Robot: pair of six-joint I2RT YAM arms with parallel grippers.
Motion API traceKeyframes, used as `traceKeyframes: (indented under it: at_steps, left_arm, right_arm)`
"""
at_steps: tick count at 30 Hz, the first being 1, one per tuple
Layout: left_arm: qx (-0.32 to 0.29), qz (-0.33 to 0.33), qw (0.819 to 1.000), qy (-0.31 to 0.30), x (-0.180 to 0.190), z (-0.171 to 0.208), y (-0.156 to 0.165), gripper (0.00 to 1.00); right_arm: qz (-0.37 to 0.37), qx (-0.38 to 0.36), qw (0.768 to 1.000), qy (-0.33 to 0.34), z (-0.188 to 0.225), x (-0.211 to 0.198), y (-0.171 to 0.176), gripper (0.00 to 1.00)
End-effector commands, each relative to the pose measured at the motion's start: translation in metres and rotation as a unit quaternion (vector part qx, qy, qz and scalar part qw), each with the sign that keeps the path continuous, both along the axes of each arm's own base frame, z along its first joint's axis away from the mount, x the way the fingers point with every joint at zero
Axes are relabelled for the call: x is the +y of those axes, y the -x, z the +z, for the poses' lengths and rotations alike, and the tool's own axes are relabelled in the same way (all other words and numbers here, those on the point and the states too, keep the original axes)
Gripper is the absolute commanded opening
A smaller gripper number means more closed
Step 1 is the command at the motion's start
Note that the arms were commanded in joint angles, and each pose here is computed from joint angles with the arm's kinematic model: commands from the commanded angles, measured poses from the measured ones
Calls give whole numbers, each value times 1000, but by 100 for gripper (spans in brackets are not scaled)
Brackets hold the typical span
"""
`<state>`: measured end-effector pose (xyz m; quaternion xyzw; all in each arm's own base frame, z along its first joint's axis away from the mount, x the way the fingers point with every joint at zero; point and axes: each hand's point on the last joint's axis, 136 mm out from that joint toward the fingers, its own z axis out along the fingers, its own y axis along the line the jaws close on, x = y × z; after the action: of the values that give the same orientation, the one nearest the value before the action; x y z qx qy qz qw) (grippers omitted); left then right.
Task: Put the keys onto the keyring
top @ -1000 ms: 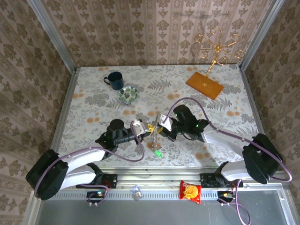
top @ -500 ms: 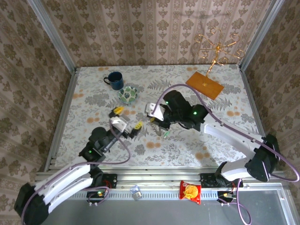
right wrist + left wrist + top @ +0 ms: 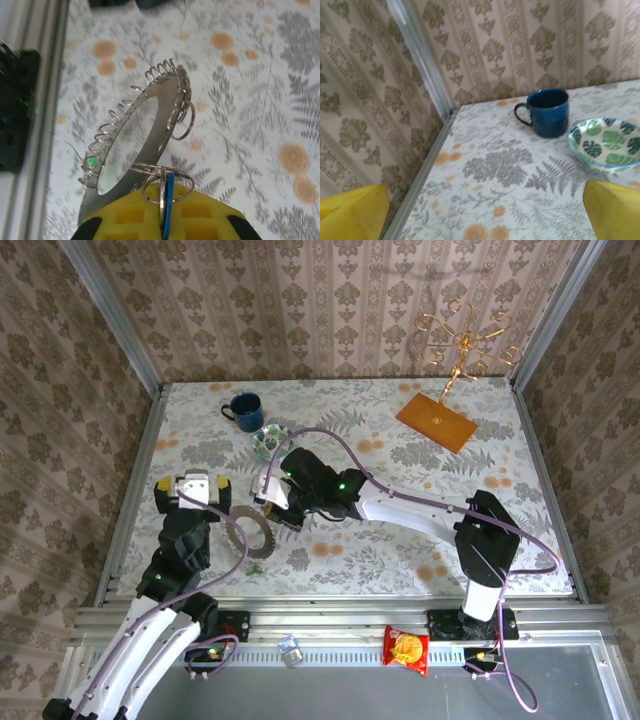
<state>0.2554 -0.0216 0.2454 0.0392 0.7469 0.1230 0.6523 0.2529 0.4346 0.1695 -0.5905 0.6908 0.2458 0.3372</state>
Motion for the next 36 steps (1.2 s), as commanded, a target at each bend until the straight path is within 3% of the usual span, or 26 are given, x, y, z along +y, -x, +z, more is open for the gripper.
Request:
traceKeyframes:
  at_steps: [1, 9, 17, 28, 34, 36]
  left_arm:
    - [25, 36, 999, 3, 15, -10, 0, 100]
    - [66, 38, 997, -2, 15, -41, -15, 100]
    - [88, 35, 995, -17, 15, -57, -20, 100]
    - [110, 15, 994, -17, 10, -75, -34, 100]
    - [118, 12, 993, -16, 10, -83, -39, 100]
    - [115, 13, 993, -13, 12, -82, -40, 100]
  right_arm:
    - [-20, -13, 996, 82, -47, -43, -17, 0]
    - [-44, -36, 956, 288, -111, -167, -28, 0]
    - [-24, -69, 906, 417, -135, -228, -22, 0]
    - [-35, -27, 868, 495, -158, -279, -3, 14]
    - [-56, -18, 875, 481, -149, -284, -4, 40]
    - [-80, -13, 891, 446, -134, -284, -6, 47]
